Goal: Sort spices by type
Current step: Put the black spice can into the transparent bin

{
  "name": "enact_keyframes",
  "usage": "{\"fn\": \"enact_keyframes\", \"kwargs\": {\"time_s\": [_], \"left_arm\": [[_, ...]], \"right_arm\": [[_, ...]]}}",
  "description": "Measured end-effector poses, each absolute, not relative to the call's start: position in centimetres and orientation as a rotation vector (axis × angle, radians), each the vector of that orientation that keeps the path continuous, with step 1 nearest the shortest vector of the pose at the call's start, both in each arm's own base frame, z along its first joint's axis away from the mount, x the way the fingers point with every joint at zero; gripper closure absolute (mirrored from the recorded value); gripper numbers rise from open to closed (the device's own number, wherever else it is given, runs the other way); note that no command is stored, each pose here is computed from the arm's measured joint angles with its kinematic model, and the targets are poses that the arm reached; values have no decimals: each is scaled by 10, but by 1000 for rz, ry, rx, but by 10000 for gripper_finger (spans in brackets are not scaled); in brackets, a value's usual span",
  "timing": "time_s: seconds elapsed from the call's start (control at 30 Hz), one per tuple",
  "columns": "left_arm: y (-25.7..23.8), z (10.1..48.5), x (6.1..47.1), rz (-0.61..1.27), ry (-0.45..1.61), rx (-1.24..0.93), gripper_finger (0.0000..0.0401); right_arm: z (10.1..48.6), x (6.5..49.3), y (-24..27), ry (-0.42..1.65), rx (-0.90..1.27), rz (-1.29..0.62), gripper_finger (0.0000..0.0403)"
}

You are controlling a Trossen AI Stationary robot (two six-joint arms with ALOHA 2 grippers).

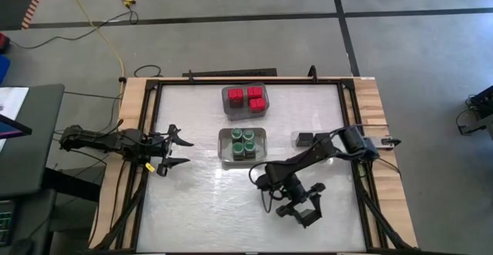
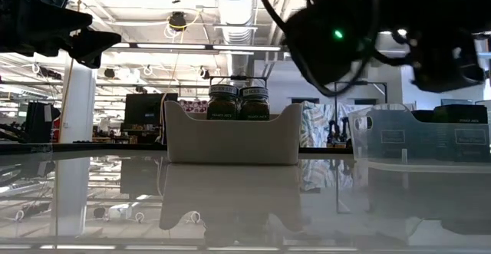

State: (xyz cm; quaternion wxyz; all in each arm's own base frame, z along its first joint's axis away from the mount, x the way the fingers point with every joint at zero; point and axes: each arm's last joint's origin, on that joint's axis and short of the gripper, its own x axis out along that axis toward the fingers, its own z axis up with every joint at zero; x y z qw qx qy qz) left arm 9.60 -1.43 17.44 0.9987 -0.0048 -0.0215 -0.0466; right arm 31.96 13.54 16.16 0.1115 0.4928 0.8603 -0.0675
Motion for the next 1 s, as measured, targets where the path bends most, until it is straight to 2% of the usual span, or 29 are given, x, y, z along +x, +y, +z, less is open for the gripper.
{"fn": "enact_keyframes", "kwargs": {"time_s": [0.43, 0.77, 1.0], "left_arm": [[-14, 174, 96, -93, -43, -10, 154], [-14, 174, 96, -93, -43, -9, 154], [-14, 174, 96, -93, -43, -9, 154]], "right_arm": [[142, 321, 130, 2463, 1462, -126, 105], [141, 321, 129, 2461, 1434, -147, 65], [141, 321, 129, 2460, 1434, -146, 62]]}}
